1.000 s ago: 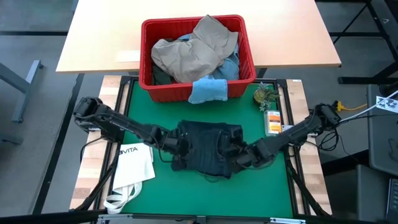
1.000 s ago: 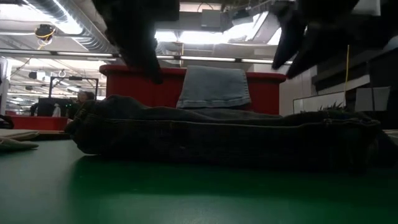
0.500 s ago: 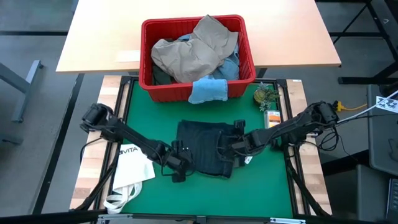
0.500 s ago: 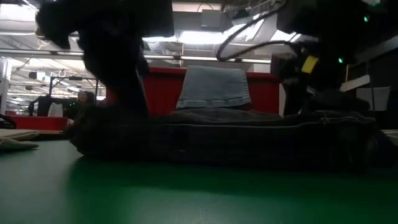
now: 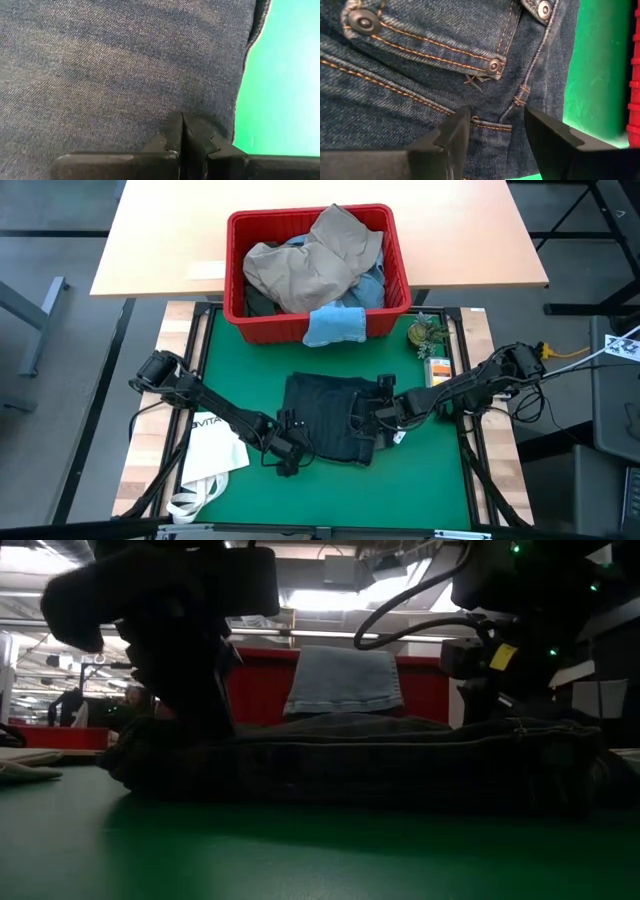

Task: Fold Laundry from Bin
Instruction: Fold the dark blue pants

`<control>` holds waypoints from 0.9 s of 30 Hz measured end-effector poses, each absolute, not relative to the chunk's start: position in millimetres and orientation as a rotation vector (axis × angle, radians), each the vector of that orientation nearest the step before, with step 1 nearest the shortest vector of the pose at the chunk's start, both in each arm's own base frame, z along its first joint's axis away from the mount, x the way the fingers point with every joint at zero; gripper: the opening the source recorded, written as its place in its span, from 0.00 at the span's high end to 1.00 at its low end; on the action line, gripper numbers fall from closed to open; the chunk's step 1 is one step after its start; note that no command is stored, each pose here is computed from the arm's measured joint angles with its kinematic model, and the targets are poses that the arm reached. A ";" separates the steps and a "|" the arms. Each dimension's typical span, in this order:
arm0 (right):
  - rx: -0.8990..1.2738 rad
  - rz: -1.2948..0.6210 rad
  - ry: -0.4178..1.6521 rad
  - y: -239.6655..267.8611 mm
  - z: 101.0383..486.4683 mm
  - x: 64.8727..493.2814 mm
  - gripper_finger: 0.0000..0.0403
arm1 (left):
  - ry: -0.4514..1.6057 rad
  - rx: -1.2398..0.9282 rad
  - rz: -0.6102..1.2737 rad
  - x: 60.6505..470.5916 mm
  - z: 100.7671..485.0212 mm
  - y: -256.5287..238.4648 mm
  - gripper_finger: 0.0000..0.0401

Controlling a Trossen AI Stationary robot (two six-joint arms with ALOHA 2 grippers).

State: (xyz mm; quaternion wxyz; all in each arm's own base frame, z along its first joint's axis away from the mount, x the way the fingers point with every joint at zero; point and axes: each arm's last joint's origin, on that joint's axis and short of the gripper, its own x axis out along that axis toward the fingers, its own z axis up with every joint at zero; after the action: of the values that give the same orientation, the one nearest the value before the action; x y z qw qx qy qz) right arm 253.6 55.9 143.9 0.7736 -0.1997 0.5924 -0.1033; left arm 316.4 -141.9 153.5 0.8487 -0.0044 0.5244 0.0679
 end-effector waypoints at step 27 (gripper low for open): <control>-0.350 -0.012 1.191 71.7 215.5 291.5 0.53 | 0.932 -0.100 0.093 292.0 231.8 -126.1 0.99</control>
State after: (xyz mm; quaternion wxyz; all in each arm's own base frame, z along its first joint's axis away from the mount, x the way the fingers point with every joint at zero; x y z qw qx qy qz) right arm 291.5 71.7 215.5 0.8135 -0.1638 0.5580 -0.0057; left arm 292.0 -126.1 231.8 0.8911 -0.0483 0.4491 0.0447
